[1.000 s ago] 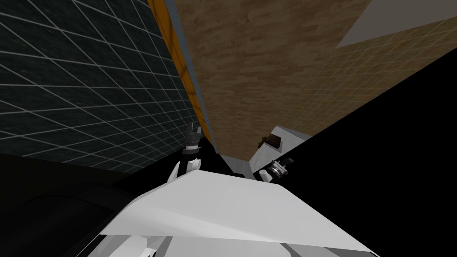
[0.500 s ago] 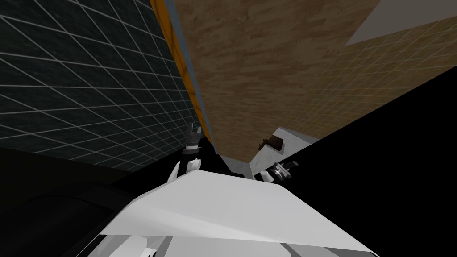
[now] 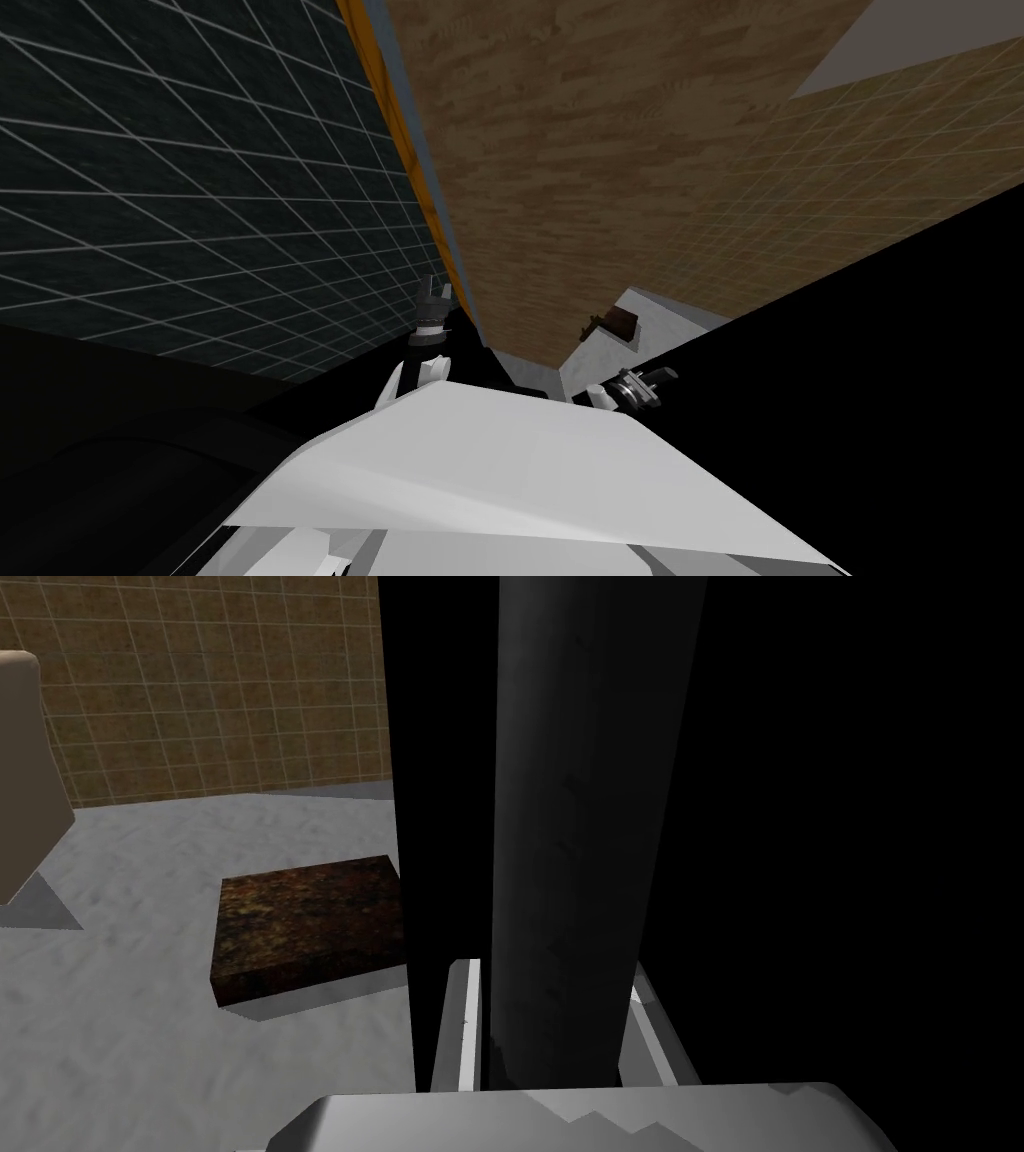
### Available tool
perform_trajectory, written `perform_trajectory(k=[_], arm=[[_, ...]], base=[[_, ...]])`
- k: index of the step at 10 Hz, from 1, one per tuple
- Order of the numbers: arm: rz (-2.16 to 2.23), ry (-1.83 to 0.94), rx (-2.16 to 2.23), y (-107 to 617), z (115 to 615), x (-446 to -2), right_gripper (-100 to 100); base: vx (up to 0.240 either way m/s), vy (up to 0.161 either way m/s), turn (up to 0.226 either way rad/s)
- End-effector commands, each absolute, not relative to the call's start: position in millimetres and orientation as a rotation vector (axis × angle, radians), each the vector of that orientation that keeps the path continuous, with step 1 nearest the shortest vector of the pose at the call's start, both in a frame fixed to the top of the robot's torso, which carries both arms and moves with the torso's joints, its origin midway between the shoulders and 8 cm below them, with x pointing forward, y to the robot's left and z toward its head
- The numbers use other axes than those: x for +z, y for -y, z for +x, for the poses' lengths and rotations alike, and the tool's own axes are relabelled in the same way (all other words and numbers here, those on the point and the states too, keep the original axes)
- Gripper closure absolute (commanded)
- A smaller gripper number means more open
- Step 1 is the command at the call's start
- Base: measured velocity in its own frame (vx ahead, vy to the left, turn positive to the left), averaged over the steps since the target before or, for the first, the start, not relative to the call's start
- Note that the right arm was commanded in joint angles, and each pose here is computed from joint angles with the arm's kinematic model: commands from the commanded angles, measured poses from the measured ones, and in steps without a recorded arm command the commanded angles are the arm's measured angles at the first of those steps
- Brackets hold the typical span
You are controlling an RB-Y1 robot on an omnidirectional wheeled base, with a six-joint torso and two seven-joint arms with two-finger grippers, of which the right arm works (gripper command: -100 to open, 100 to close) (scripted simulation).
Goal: Push the door open
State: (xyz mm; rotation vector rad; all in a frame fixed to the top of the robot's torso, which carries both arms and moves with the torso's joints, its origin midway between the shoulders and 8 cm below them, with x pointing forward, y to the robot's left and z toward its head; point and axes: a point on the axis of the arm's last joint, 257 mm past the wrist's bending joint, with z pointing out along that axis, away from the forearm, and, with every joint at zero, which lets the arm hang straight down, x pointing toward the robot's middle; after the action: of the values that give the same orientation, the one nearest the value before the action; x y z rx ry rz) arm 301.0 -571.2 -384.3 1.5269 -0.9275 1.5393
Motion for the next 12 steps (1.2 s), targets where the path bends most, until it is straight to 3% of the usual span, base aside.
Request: perform_trajectory(k=[1, 9, 12], arm=[[1.484, 0.948, 1.516, 585.1, 287.3, -379.8, 100], [1.445, 1.040, 1.437, 595.1, 255.0, -392.4, 100], [1.360, 1.065, 1.404, 610.9, 236.7, -381.0, 100]], base=[[0.075, -0.044, 0.053], [0.072, -0.044, 0.042], [-0.008, -0.166, 0.098]])
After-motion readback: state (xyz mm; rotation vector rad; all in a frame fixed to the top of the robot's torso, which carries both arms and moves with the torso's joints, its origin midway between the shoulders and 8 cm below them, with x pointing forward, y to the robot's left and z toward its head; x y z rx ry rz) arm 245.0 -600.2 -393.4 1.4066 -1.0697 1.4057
